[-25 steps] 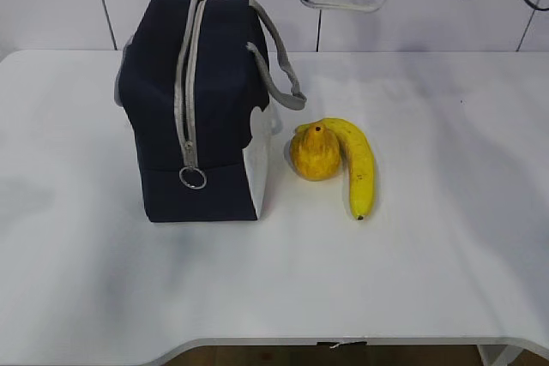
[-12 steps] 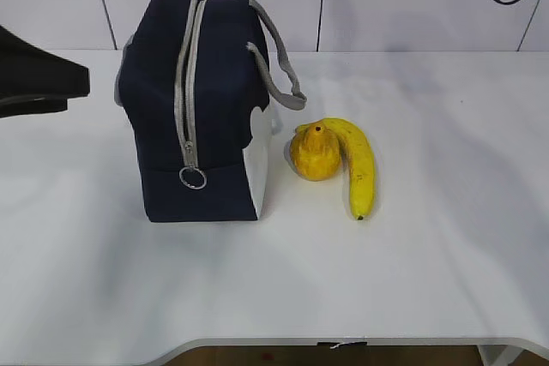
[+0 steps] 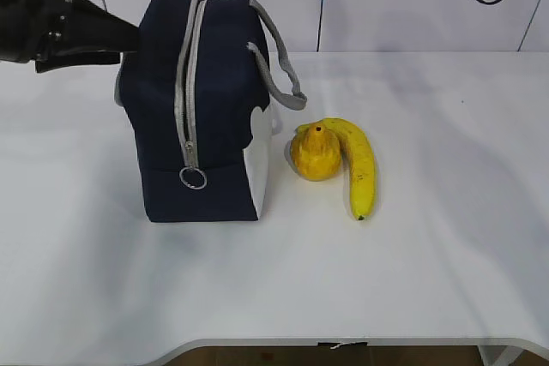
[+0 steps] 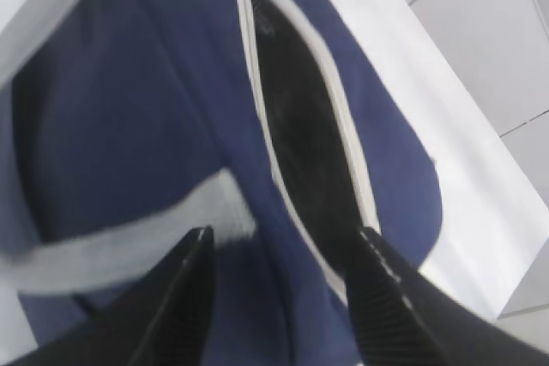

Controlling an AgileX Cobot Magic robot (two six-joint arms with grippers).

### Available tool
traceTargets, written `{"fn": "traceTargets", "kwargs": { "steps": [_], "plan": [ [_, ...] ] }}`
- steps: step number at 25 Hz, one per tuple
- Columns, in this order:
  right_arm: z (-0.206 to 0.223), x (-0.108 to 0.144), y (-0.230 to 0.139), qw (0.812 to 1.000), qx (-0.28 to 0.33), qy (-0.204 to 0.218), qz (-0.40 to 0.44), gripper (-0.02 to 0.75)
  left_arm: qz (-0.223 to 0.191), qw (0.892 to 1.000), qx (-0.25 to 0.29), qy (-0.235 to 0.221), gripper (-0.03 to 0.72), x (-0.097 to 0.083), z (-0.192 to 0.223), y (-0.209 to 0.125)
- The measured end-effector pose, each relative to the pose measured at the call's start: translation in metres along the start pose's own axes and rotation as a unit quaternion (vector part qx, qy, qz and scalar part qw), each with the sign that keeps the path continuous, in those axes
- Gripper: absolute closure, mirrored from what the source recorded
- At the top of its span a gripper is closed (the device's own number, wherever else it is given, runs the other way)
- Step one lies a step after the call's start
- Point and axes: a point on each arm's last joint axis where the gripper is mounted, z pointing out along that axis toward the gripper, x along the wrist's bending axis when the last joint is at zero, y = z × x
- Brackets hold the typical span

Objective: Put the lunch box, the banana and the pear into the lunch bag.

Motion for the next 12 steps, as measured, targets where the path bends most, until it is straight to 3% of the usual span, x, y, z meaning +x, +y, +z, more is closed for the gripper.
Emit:
{"fn": "traceTargets", "kwargs": {
  "steps": [12],
  "plan": [
    [0.009, 0.004, -0.004, 1.000, 0.004, 0.003, -0.003, 0.369, -0.005, 1.000, 0.020, 0.003, 0.336, 0.020, 0.026, 0.006]
  ]
}}
